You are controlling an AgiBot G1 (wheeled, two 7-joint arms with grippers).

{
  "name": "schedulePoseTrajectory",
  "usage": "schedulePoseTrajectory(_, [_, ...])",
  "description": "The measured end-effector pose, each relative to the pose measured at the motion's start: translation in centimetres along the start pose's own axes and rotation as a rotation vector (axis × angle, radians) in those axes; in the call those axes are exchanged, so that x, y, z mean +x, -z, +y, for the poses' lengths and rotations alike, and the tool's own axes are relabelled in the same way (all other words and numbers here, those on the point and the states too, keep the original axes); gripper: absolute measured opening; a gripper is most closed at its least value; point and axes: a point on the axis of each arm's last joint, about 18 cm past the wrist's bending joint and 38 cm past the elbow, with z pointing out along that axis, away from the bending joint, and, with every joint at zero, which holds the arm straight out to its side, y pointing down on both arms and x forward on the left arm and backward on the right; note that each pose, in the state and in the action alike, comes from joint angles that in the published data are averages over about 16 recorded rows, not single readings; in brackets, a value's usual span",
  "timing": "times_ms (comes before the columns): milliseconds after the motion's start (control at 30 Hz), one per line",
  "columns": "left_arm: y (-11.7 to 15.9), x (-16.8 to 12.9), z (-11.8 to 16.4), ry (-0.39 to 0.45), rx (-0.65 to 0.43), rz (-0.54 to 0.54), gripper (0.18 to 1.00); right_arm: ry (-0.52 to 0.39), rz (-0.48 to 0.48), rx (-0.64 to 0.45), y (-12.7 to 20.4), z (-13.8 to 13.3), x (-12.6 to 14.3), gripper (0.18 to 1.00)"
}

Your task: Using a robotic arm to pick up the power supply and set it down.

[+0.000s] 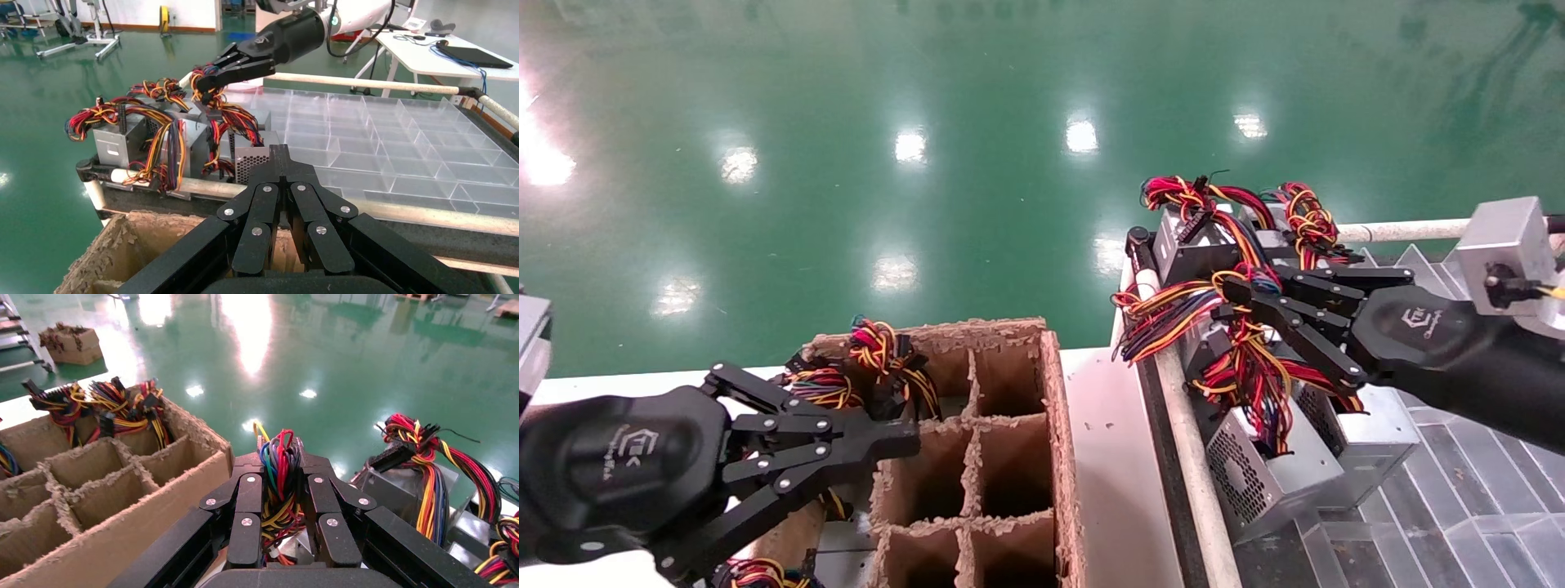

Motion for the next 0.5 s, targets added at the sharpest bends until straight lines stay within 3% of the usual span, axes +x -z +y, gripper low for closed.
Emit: schedulePoseTrajectory(500, [0.0,0.0,0.0,0.000,0.000,0.000,0.191,0.028,-0.024,-0.017,-2.5,-1.2,0.2,0.358])
